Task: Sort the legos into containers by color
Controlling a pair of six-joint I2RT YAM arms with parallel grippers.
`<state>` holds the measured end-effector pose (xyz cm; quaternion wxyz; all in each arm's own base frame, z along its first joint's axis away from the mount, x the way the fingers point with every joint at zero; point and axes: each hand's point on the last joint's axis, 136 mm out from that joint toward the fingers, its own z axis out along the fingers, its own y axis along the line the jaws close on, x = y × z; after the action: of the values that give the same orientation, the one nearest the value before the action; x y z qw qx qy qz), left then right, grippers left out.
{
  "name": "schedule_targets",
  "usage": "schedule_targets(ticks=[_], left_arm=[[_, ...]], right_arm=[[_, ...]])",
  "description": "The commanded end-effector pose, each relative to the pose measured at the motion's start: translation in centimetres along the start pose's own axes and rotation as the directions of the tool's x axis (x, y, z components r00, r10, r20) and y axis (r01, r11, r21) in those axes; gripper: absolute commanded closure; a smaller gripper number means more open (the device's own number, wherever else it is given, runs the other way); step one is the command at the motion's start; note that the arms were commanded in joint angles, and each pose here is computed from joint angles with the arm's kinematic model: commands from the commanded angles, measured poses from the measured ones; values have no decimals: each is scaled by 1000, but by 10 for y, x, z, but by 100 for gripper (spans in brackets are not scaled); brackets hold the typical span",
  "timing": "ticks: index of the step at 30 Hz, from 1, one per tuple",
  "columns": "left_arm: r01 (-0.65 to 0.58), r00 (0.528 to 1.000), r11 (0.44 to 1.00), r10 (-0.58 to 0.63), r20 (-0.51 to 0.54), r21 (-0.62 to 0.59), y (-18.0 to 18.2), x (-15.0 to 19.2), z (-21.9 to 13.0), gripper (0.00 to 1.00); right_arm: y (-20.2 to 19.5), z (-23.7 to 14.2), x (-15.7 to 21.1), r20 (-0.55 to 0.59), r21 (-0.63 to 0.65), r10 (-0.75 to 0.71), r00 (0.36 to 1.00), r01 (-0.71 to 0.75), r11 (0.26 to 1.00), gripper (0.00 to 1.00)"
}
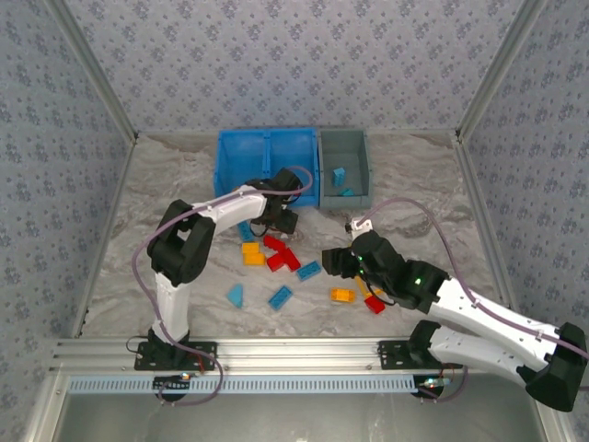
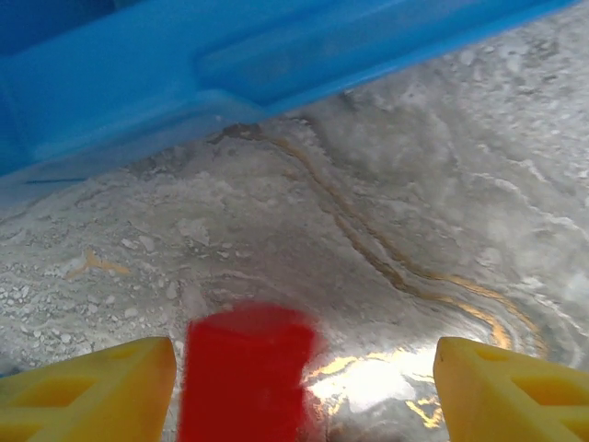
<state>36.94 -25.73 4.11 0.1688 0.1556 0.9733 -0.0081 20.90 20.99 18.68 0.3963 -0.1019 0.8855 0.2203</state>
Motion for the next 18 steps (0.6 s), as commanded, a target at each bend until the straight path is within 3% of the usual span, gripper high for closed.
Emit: schedule_targets(ticks=[1, 10, 12, 15, 18], left_arm=[[-22, 1000, 1000, 22, -1, -10, 2, -2, 3, 30], [-18, 1000, 1000, 18, -19, 2, -1, 5, 12, 57], [-11, 1000, 1000, 11, -17, 0, -1, 6, 8, 52], [-8, 1000, 1000, 8, -1, -17, 1, 6, -3, 36], [11, 1000, 999, -11, 17, -36, 6, 8, -15, 32]], right_arm=[[-5, 0, 2, 0, 30, 18, 1000, -18, 999, 30], [-1, 3, -1, -8, 27, 14, 1000, -13, 1000, 31], [-1, 3, -1, -10, 31, 11, 1000, -10, 999, 31], [-2, 2, -2, -9, 32, 12, 1000, -12, 999, 31], [-1, 2, -2, -8, 28, 14, 1000, -14, 1000, 31]])
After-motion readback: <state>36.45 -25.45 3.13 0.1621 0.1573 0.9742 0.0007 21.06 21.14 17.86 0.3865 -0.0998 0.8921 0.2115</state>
